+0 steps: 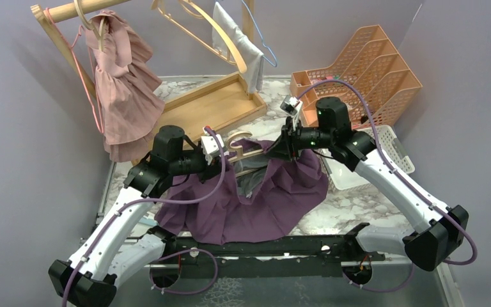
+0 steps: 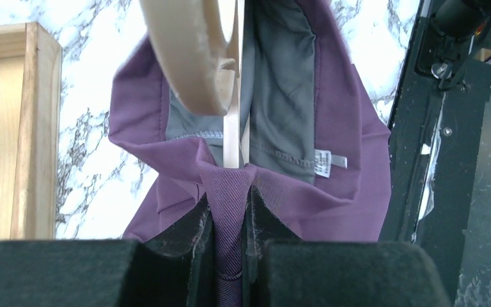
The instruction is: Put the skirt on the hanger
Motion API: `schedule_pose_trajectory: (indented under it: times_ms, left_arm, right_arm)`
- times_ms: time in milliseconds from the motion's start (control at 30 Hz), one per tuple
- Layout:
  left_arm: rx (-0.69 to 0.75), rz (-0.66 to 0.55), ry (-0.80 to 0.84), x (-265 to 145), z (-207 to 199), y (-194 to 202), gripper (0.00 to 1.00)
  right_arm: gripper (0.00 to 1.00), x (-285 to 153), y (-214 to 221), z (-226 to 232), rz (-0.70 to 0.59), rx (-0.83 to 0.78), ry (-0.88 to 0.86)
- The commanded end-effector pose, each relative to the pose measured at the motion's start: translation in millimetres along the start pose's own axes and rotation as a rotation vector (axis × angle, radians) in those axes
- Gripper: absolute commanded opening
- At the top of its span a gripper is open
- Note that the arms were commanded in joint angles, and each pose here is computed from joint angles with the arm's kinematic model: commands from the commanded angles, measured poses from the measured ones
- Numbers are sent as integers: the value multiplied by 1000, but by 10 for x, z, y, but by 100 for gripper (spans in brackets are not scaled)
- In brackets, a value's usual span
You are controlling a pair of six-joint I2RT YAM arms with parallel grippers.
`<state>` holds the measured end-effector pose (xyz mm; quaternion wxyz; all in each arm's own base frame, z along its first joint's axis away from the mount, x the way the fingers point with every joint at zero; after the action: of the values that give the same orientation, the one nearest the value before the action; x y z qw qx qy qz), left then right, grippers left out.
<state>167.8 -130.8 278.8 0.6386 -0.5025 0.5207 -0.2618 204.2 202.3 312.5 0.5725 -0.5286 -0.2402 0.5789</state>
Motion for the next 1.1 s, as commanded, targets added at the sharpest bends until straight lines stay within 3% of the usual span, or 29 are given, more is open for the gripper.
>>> schedule_pose_trajectory:
  times_ms: [0, 133, 433, 533, 800, 1000, 1067]
  left_arm:
    - [140, -272, 38, -52, -66, -353, 0]
    - [115, -249, 50, -18, -61, -300, 0]
    - [138, -230, 62, -42, -66, -331, 0]
    - [151, -227, 68, -59, -73, -355, 0]
    - [170, -227, 91, -118, -122, -397, 0]
    - [187, -245, 104, -185, -171, -470, 0]
    - [192, -250, 103, -222, -195, -496, 0]
  right_arm:
    - [37, -39, -3, 7, -24, -182, -32]
    - [49, -68, -155, 47, -96, -248, -42]
    - [50, 3, -405, 107, -202, -504, -203]
    - [50, 107, -365, 76, -181, -600, -274]
    - [49, 400, -233, 94, -40, -676, -430]
    - [38, 490, -168, 155, 7, -689, -441]
    - [26, 489, -153, 176, 12, -694, -446]
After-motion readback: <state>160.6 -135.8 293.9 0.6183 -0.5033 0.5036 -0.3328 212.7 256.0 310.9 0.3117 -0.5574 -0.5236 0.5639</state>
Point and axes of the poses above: each gripper's point midway between its finger pads, its own x axis out along the fingers, its own z axis along the line the jaws close on, y = z × x, the point moved 9 cm from there along -x, back along the fingers, and after that the axes turned 3 degrees about -x, right-handed, at the moved point
